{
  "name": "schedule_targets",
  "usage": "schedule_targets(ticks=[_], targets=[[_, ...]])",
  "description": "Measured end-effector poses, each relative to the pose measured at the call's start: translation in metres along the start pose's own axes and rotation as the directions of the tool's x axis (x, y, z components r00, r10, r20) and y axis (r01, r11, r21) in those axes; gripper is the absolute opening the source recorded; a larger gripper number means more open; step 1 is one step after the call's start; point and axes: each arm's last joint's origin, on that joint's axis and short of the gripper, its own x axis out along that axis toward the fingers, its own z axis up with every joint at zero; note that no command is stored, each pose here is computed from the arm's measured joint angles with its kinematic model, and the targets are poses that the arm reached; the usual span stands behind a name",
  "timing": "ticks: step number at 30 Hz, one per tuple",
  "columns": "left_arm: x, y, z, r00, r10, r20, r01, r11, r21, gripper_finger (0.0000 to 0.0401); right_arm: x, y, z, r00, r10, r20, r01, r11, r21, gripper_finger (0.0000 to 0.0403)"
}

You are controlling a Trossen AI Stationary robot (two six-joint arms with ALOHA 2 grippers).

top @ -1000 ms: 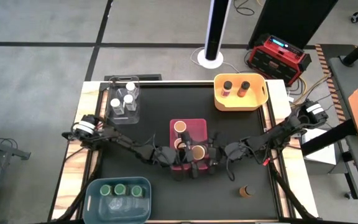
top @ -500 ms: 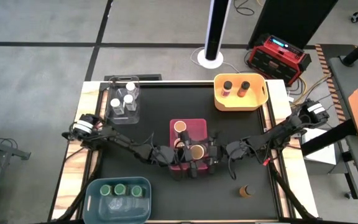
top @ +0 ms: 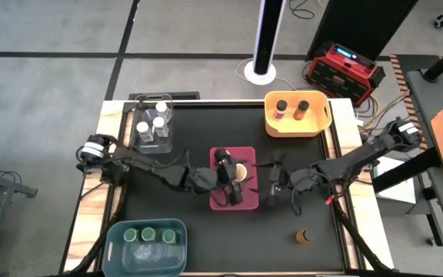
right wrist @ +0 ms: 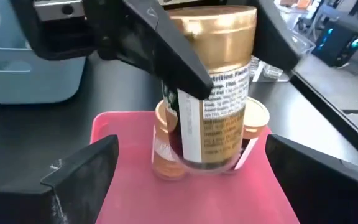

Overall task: Sort spices by type
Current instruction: Put the gold seasoning bottle into the red bin

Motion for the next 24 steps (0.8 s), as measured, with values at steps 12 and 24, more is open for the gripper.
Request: schedule_targets(ticks=[12,24], targets=[[0.005,0.007,-0.005,0.998,-0.035,-0.044,0.032,0.997,-0.077,0.0242,-0.037,0.004,0.012,0.995,0.092,0.022,-0.093,0.995,0.04,0.0399],[0.017,0.005,-0.023,0.996,-0.028,-0.081,0.017,0.992,-0.126,0.0242,-0.06,0.014,0.019,0.98,0.184,0.076,-0.185,0.983,0.005,0.04]])
